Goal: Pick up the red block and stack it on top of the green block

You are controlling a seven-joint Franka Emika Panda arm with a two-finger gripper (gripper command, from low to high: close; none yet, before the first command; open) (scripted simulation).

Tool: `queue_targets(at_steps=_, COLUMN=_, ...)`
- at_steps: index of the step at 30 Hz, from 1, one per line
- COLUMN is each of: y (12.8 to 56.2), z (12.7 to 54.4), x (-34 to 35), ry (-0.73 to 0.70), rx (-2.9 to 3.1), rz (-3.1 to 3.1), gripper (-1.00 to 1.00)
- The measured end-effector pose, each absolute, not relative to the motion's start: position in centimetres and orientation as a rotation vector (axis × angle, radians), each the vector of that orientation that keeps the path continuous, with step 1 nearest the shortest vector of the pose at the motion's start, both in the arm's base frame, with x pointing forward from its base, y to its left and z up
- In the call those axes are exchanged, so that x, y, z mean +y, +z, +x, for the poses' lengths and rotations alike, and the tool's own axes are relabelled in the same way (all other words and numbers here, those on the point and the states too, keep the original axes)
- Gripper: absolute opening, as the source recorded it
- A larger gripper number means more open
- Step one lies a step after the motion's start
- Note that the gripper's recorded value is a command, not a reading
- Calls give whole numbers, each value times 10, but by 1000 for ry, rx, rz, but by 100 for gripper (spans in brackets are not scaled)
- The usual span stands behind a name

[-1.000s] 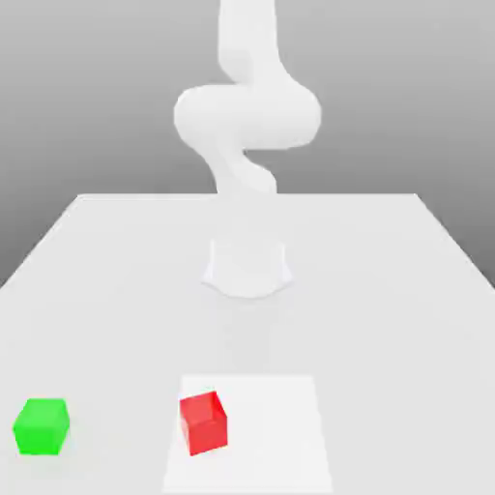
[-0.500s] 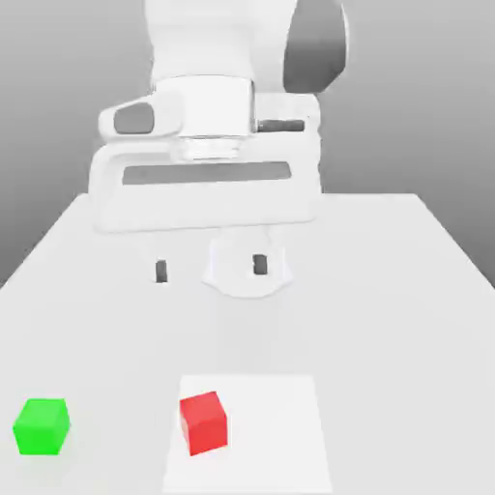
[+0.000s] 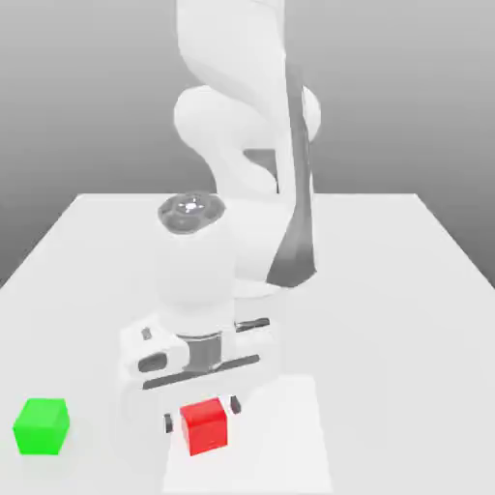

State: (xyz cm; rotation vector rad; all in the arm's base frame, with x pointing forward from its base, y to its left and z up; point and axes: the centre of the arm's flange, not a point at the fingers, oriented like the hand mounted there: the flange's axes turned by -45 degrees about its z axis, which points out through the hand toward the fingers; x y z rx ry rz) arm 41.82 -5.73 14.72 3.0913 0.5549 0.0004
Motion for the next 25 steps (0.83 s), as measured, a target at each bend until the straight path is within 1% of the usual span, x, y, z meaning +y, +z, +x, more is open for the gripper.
queue_targets(at_steps=5, y=147, z=418, x=-57, ry=-1, rx=555, rz=3092, gripper=-100)
queue_targets(at_steps=10, y=196, z=419, x=-57, ry=-1, rx=557, rz=3092, gripper=-100)
queue_targets(at_steps=12, y=211, z=424, x=-89, ry=-3, rx=442, rz=3111, gripper=-100)
queue_targets(at_steps=14, y=221, z=427, x=-140, ry=-4, rx=271, rz=3132, gripper=-100)
queue_targets(at_steps=17, y=234, z=420, x=-215, ry=-3, rx=25, rz=3144, gripper=-100)
queue_targets(at_steps=19, y=225, z=414, x=-255, ry=1, rx=-104, rz=3143, gripper=-100)
queue_targets(at_steps=21, y=202, z=412, x=-267, ry=1, rx=-142, rz=3141, gripper=-100)
queue_targets(at_steps=22, y=189, z=411, x=-269, ry=0, rx=-149, rz=3140, gripper=100)
queue_targets(at_steps=25, y=189, z=411, x=-269, ry=0, rx=-149, rz=3140, gripper=100)
